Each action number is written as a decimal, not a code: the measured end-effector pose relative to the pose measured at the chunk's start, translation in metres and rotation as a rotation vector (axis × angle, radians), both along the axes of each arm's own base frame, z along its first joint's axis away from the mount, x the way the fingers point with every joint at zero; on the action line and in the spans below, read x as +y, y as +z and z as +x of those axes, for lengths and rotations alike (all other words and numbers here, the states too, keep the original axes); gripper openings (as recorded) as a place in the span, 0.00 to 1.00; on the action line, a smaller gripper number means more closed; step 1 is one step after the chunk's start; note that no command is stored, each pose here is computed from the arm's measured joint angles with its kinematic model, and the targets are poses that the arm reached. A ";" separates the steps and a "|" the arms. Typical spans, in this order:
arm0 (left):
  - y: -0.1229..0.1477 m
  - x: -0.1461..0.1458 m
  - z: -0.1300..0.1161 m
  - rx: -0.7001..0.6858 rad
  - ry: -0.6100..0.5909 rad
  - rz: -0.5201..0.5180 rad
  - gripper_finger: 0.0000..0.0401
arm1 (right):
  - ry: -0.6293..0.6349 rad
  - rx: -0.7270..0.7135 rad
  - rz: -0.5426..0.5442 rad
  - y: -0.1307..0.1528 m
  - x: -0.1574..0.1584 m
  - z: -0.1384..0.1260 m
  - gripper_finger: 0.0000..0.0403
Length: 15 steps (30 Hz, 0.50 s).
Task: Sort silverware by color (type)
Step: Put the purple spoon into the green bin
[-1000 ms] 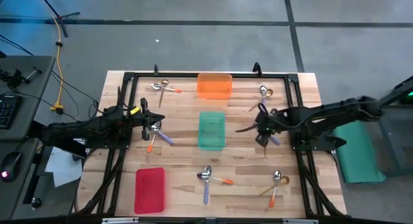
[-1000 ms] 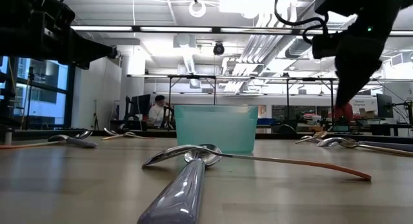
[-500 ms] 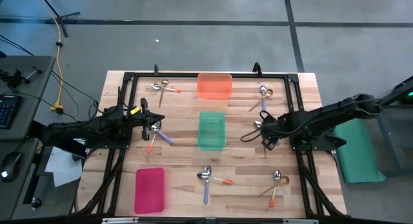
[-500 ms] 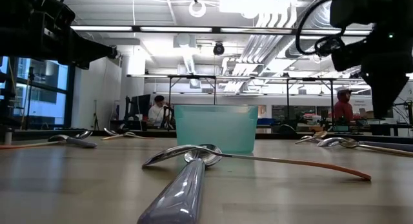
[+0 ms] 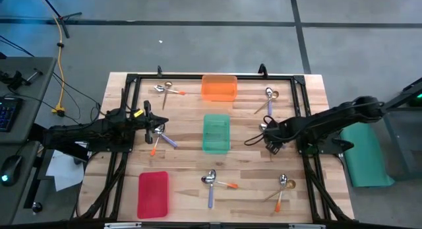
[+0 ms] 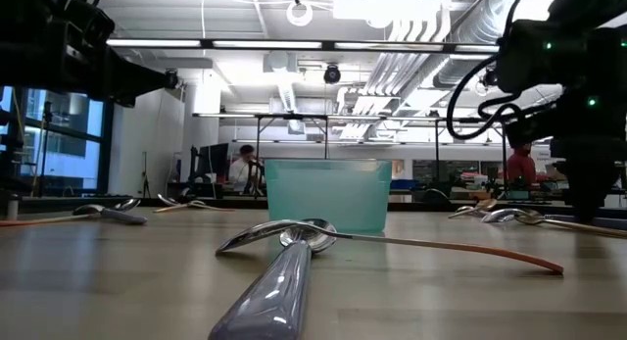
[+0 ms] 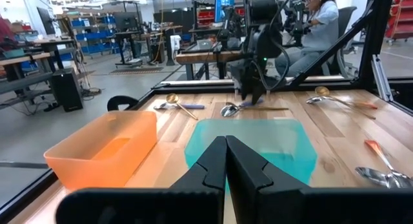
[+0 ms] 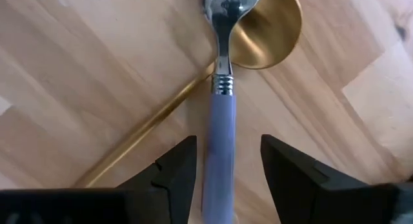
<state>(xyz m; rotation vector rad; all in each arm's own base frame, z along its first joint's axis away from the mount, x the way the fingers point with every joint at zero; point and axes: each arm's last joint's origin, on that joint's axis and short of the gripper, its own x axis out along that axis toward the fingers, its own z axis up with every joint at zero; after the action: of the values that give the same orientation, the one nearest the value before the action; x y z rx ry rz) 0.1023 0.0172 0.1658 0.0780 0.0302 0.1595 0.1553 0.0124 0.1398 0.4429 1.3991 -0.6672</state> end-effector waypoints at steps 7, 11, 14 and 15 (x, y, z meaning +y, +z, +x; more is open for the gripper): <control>-0.002 0.000 0.000 0.022 0.000 -0.005 0.00 | 0.000 -0.002 -0.003 -0.009 0.000 0.000 0.39; -0.002 0.000 0.000 0.021 -0.007 -0.005 0.00 | -0.008 0.005 0.002 -0.013 0.000 -0.002 0.34; -0.002 0.000 0.000 0.021 -0.007 -0.004 0.00 | -0.007 0.005 0.010 -0.013 0.000 -0.002 0.30; -0.002 0.000 0.000 0.022 -0.007 -0.004 0.00 | -0.003 0.005 0.014 -0.013 0.000 -0.002 0.28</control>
<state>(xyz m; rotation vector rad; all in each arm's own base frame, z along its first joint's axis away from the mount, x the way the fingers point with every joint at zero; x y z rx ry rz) 0.1023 0.0170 0.1636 0.0758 0.0520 0.1518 0.1535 0.0126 0.1264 0.4548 1.4088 -0.6623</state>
